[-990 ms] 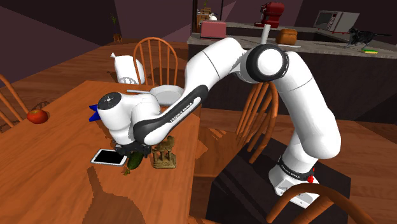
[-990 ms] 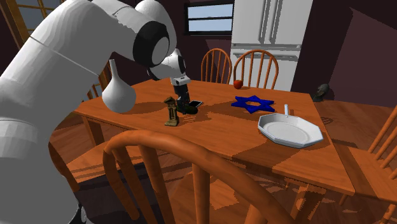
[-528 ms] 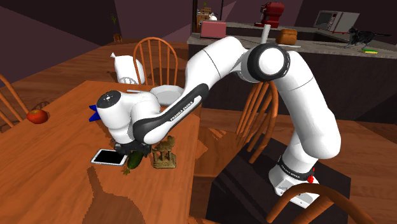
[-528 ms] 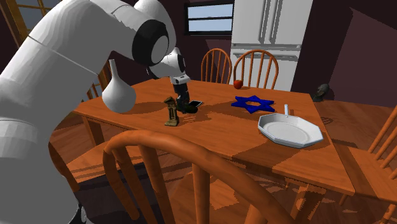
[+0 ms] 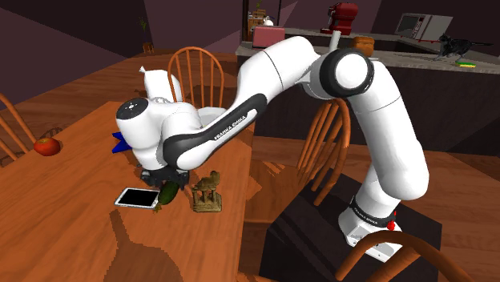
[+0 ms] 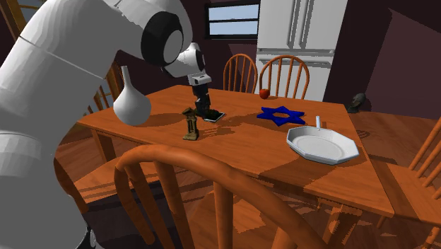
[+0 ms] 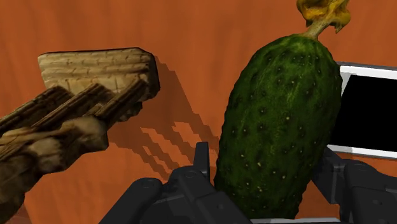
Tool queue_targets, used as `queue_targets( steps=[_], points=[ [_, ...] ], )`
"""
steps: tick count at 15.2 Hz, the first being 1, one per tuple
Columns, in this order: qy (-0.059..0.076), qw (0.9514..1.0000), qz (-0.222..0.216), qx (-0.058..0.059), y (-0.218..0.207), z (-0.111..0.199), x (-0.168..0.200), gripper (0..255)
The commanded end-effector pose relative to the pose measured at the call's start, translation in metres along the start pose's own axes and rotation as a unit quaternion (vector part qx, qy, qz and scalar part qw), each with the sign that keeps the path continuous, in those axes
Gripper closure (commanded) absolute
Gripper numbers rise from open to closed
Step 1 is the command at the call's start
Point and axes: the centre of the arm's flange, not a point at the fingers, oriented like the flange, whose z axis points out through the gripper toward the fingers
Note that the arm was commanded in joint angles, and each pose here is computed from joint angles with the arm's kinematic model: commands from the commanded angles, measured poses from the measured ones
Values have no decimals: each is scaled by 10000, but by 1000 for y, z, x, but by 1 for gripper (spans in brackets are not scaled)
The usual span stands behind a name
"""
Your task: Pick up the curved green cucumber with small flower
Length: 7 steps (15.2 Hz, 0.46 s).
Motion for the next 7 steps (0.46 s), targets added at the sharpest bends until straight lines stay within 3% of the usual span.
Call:
queue_targets(
  steps=[1, 7],
  points=[
    [0, 10000, -1, 1, 0, -11, 2, 255],
    [0, 10000, -1, 1, 0, -32, 6, 255]
  ],
)
